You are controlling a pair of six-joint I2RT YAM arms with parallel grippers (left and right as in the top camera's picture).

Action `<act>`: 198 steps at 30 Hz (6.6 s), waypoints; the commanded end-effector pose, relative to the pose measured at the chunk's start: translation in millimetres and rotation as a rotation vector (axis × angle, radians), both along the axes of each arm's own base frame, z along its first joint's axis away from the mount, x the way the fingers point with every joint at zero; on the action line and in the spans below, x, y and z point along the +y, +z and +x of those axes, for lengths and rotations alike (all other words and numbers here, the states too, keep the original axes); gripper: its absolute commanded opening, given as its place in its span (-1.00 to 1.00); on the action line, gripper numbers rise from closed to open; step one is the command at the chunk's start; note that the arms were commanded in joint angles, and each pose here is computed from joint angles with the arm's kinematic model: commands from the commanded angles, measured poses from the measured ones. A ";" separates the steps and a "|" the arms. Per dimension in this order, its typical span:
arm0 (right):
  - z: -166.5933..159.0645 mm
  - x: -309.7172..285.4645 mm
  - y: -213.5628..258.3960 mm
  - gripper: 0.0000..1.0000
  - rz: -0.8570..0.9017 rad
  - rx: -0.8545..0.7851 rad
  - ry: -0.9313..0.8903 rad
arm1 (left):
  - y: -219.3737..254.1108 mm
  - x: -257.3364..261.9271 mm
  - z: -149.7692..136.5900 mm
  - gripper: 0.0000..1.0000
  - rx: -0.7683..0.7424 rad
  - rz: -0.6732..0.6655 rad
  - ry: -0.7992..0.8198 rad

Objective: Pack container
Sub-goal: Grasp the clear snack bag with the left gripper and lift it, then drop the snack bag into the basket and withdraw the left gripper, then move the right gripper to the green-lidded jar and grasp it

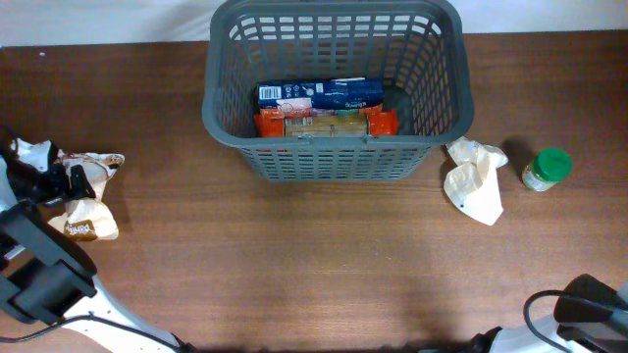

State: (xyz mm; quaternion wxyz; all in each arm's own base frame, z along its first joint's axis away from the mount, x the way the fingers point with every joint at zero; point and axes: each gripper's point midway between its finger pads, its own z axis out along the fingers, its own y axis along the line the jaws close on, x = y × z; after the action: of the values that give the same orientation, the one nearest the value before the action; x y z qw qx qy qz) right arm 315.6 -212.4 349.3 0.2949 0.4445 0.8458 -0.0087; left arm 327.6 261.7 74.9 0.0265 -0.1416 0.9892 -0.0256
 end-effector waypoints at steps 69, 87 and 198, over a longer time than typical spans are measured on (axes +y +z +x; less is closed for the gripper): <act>0.1 -4.0 -0.7 0.98 -0.004 0.004 -0.017 | 393.4 -306.7 150.1 -0.97 -1.015 0.724 -1.168; 0.1 -4.0 -0.7 0.97 -0.004 0.004 -0.017 | 165.4 -584.0 112.6 -0.97 -0.846 0.130 -1.913; 52.8 16.2 -343.2 -0.05 0.280 0.695 0.141 | 145.8 -185.1 124.0 0.99 -0.269 0.060 -0.279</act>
State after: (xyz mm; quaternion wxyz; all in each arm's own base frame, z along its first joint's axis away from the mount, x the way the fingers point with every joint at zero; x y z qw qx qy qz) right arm 375.7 -198.1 12.7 -0.0559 0.3903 0.9188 -0.0202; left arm 452.2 75.6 221.7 0.1601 0.0094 0.9869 -0.0186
